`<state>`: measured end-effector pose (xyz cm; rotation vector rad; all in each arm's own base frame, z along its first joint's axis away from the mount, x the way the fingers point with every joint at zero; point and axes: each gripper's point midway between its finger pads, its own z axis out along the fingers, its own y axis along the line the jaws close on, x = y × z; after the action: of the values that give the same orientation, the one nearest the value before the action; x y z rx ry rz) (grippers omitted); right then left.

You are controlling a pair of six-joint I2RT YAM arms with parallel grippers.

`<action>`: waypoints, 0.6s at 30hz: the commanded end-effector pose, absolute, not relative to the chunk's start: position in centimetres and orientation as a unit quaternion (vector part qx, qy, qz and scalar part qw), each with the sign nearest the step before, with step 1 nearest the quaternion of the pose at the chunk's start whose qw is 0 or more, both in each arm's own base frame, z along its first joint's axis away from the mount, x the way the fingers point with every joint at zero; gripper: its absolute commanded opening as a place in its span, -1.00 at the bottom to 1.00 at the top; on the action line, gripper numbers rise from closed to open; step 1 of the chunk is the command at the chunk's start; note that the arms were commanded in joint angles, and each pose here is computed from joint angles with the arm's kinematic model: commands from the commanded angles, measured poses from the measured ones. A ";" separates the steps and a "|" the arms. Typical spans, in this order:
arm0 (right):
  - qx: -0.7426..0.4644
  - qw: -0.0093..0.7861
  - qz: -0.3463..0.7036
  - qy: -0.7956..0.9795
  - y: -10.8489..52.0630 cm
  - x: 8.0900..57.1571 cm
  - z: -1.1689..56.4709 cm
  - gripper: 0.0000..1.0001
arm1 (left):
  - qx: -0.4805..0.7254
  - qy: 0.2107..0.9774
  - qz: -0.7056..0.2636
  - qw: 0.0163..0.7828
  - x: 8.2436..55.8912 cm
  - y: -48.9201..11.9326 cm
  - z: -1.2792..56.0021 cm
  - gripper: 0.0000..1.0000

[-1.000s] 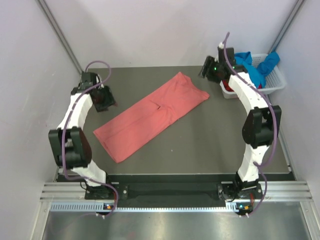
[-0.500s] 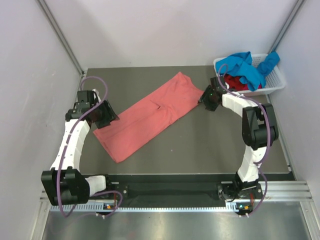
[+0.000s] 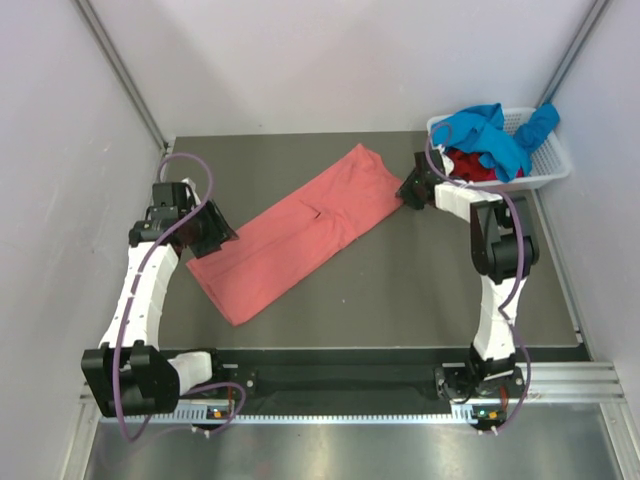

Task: Fold and stack the t-shirts
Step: Fold the tshirt

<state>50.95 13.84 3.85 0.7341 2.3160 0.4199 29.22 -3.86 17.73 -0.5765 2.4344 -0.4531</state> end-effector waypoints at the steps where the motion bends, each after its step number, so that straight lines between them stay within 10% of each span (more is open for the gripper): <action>1: 0.278 0.372 0.148 0.873 13.5 53.9 5.1 -0.36 | -0.214 0.916 -0.163 0.299 29.5 -3.5 17.8 0.15; 7: 0.249 0.408 0.139 0.868 12.7 58.9 6.2 -1.00 | -0.205 0.922 -0.142 0.297 30.5 -3.0 17.0 0.13; 13: 0.183 0.455 0.127 0.862 12.2 65.7 6.3 -1.00 | -0.187 0.933 -0.119 0.284 31.8 -2.5 14.4 0.22; 18: 0.136 0.474 0.144 0.858 12.5 68.8 7.9 -0.25 | -0.176 0.943 -0.123 0.253 33.4 -2.8 11.8 0.64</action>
<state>67.03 13.97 5.40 0.4301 2.1426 0.3787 31.48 -2.82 12.36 -0.5296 2.5744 -0.3361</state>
